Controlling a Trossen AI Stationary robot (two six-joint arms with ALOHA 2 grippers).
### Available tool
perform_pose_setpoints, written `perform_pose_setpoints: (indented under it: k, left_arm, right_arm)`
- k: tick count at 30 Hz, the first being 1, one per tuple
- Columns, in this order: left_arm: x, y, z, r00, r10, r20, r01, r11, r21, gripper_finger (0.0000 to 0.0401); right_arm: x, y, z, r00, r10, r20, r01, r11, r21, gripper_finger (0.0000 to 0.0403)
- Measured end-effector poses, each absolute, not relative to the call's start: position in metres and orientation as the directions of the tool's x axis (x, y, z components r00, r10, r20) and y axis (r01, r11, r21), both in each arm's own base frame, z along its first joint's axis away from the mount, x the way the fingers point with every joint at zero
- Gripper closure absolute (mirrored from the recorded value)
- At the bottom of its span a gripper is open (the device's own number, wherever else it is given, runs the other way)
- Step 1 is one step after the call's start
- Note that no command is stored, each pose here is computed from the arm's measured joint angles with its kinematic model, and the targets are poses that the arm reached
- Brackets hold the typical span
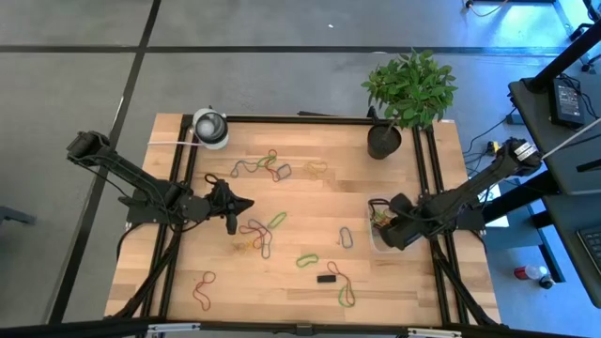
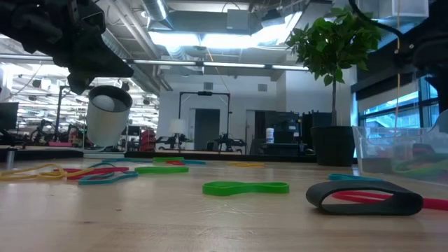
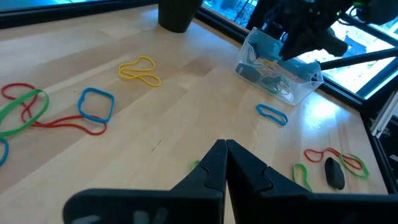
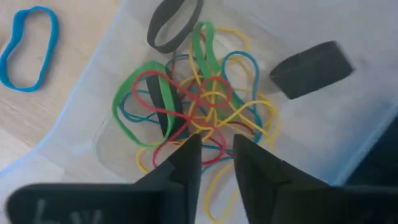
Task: Pick and place rubber bands into bin
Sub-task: Put the yellow rubber band into the transparent bin
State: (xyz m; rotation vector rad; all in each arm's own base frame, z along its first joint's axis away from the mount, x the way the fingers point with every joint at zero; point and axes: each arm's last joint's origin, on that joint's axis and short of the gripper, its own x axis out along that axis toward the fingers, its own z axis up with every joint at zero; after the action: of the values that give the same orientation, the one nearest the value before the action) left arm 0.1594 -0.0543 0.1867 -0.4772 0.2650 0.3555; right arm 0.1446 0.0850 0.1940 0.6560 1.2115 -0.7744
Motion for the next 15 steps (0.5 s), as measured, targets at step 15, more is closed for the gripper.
perform_pose_setpoints:
  k: [15]
  left_arm:
    - [0.16, -0.058, 0.185, 0.921, 0.129, -0.367, -0.273, 0.886, -0.374, 0.0399]
  right_arm:
    - [0.204, 0.088, 0.262, 0.477, -0.341, -0.81, 0.768, 0.61, 0.195, 0.034]
